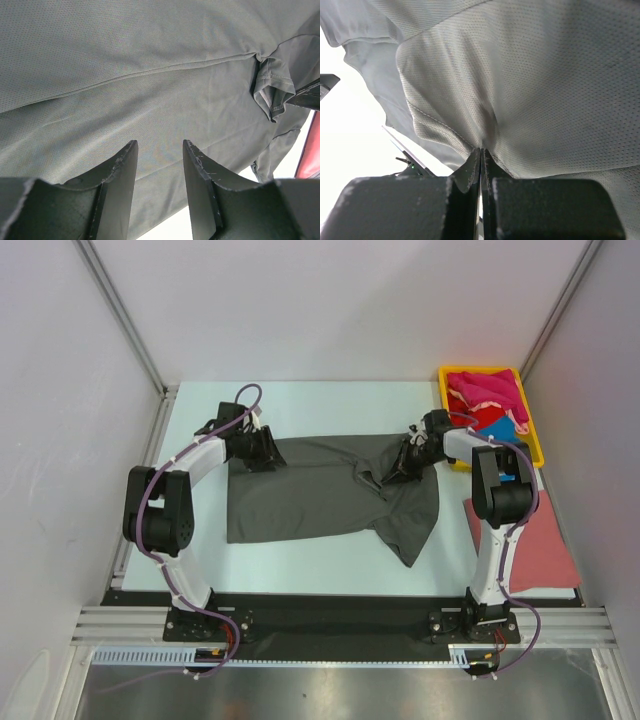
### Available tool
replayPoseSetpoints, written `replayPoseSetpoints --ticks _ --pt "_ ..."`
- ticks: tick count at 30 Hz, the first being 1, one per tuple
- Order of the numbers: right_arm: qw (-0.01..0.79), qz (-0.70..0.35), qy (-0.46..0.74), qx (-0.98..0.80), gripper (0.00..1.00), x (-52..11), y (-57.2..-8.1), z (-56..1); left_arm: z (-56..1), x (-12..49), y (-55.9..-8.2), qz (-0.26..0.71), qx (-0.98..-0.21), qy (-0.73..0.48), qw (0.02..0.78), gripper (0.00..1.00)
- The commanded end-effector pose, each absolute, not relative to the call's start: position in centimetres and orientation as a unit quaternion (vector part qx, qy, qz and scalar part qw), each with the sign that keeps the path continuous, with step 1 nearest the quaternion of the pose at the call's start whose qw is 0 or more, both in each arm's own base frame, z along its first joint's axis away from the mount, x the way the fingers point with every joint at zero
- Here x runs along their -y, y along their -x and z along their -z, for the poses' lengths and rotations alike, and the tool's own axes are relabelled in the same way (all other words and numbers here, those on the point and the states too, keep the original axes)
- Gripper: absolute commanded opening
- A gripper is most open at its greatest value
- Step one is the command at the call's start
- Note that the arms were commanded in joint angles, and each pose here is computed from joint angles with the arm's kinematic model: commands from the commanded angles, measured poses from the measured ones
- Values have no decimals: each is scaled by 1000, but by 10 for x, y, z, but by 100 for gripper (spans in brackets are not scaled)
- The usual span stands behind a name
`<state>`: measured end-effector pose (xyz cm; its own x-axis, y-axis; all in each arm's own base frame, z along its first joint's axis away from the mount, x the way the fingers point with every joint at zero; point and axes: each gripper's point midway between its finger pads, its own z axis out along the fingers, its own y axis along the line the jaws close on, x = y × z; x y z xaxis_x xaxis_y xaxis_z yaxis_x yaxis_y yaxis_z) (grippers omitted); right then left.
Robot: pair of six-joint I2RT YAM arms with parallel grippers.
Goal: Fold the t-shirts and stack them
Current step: Fold the tshirt
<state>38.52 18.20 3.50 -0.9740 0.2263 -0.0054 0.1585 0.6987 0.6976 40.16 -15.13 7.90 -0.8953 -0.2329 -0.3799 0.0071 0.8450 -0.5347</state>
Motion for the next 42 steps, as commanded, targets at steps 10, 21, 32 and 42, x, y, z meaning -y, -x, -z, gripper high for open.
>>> replayPoseSetpoints --ticks 10,21,32,42 --pt "49 -400 -76 -912 1 -209 -389 -40 -107 156 -410 280 -923 41 260 47" --pt "77 -354 -82 -928 4 -180 -407 -47 -109 158 -411 283 -923 27 260 52" --pt "141 -287 -155 -935 17 -106 -449 -68 -133 316 -408 438 -858 -135 231 55" --pt "212 -217 -151 -941 5 -64 -500 -60 -134 419 -431 536 -797 -141 241 17"
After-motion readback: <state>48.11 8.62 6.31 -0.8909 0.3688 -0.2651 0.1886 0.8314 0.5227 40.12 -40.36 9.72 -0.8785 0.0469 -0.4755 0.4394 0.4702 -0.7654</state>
